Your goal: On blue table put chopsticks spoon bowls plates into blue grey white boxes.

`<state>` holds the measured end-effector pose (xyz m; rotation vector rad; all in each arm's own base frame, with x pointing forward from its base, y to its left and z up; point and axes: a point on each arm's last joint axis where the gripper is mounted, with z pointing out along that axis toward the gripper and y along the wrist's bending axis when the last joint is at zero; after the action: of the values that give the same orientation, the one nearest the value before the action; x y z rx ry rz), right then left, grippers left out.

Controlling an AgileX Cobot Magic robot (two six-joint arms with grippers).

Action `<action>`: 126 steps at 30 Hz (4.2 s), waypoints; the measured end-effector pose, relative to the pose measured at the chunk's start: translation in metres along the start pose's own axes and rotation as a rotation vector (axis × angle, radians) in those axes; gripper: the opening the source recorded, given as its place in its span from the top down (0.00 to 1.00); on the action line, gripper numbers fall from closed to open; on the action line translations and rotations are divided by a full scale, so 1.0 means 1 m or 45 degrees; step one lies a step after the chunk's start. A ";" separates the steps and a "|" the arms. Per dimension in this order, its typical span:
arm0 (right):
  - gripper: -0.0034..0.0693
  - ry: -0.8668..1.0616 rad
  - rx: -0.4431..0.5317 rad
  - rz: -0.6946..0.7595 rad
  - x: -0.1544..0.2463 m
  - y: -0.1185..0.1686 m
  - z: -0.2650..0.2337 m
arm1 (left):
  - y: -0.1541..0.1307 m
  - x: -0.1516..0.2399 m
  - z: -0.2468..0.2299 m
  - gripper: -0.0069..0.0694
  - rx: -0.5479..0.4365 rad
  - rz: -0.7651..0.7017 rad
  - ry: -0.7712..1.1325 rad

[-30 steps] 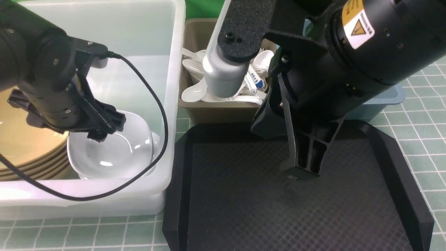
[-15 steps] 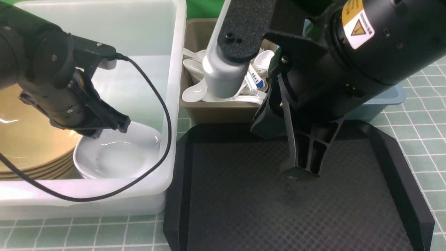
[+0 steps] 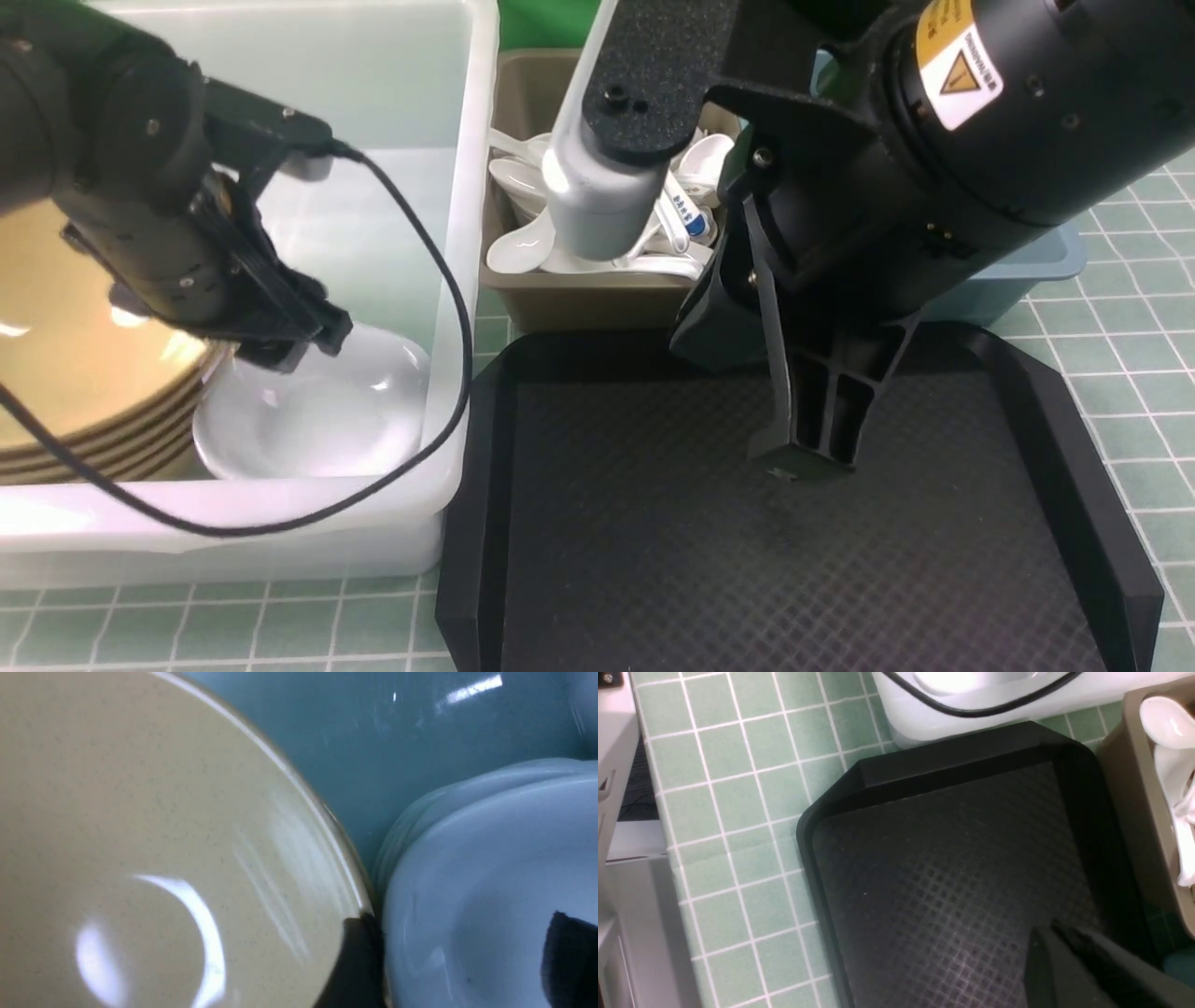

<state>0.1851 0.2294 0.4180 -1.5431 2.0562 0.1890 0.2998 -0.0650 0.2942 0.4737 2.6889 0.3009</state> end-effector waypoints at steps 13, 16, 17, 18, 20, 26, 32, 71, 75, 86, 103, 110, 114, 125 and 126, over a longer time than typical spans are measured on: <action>0.89 0.000 0.000 0.000 0.000 0.000 0.000 | 0.011 -0.045 -0.039 0.14 0.039 -0.183 -0.216; 0.89 0.000 0.000 0.005 0.000 0.000 0.000 | 0.009 -0.045 -0.026 0.35 0.033 -0.161 -0.133; 0.89 0.000 0.000 0.009 0.000 0.000 0.000 | 0.008 -0.043 -0.024 0.52 0.031 -0.138 -0.101; 0.89 -0.001 0.000 0.012 0.000 0.000 0.000 | 0.009 -0.041 -0.028 0.63 0.034 -0.131 -0.099; 0.89 -0.006 0.004 0.020 0.002 0.000 -0.002 | 0.010 -0.036 -0.037 0.77 0.042 -0.130 -0.123; 0.89 -0.158 0.093 0.140 0.033 -0.002 -0.031 | 0.016 0.033 -0.095 0.91 0.053 -0.152 -0.311; 0.89 -0.388 0.226 0.188 0.082 0.013 -0.062 | 0.009 0.127 -0.111 0.91 0.049 -0.183 -0.471; 0.89 -1.056 0.352 0.318 0.169 0.064 -0.067 | -0.004 0.287 -0.112 0.90 -0.024 -0.448 -1.201; 0.89 -1.056 0.358 0.311 0.169 0.064 -0.067 | -0.004 0.287 -0.112 0.90 -0.024 -0.448 -1.198; 0.89 -1.141 0.543 0.319 0.183 0.060 -0.069 | -0.005 0.287 -0.111 0.90 -0.022 -0.449 -1.193; 0.89 -0.670 1.259 1.114 0.338 0.085 0.049 | -0.005 0.287 -0.111 0.90 -0.022 -0.449 -1.192; 0.89 -0.647 1.272 1.206 0.347 0.094 0.055 | -0.005 0.287 -0.111 0.90 -0.021 -0.449 -1.192; 0.89 -0.654 1.253 1.165 0.346 0.094 0.055 | -0.005 0.287 -0.111 0.90 -0.021 -0.449 -1.192; 0.89 -0.657 1.243 1.157 0.345 0.094 0.055 | -0.005 0.287 -0.111 0.90 -0.021 -0.450 -1.191; 0.89 -0.657 1.243 1.157 0.345 0.094 0.055 | -0.005 0.287 -0.111 0.90 -0.021 -0.450 -1.191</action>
<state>0.0540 -0.0068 0.1769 0.0601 1.8025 -0.0873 0.0041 0.0204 0.2953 0.0748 1.7975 -0.0165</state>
